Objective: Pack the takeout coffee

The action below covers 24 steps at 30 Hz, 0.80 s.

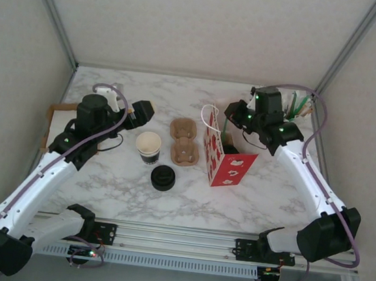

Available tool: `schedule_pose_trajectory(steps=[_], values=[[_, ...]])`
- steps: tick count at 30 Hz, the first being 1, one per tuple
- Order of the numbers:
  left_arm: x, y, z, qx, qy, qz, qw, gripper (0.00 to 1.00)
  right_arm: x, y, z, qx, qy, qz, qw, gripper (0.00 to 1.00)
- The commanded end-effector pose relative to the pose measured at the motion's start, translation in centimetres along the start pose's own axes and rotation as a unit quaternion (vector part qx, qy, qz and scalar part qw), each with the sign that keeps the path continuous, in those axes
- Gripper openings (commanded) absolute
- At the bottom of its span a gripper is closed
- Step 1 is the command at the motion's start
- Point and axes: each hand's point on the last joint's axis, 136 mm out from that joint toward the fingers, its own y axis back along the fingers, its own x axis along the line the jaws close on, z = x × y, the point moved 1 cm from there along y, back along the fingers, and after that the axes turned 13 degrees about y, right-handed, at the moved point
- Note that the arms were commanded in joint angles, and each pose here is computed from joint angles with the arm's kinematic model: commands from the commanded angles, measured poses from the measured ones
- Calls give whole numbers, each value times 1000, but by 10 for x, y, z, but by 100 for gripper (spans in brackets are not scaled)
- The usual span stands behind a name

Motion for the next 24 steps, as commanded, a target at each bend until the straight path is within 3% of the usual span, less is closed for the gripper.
schedule_pose_trajectory(steps=[1, 4, 11, 24], values=[[11, -2, 4, -7, -1, 27, 1000, 100, 1, 4, 2, -18, 21, -11, 1000, 16], [14, 0, 5, -9, 1, 35, 999, 100, -1, 10, 2, -20, 30, -20, 999, 26], [15, 4, 9, -17, 6, 49, 999, 100, 4, 32, 5, -26, 53, -28, 998, 37], [7, 24, 23, -35, 10, 73, 997, 100, 25, 93, 1, -44, 90, 4, 995, 84]])
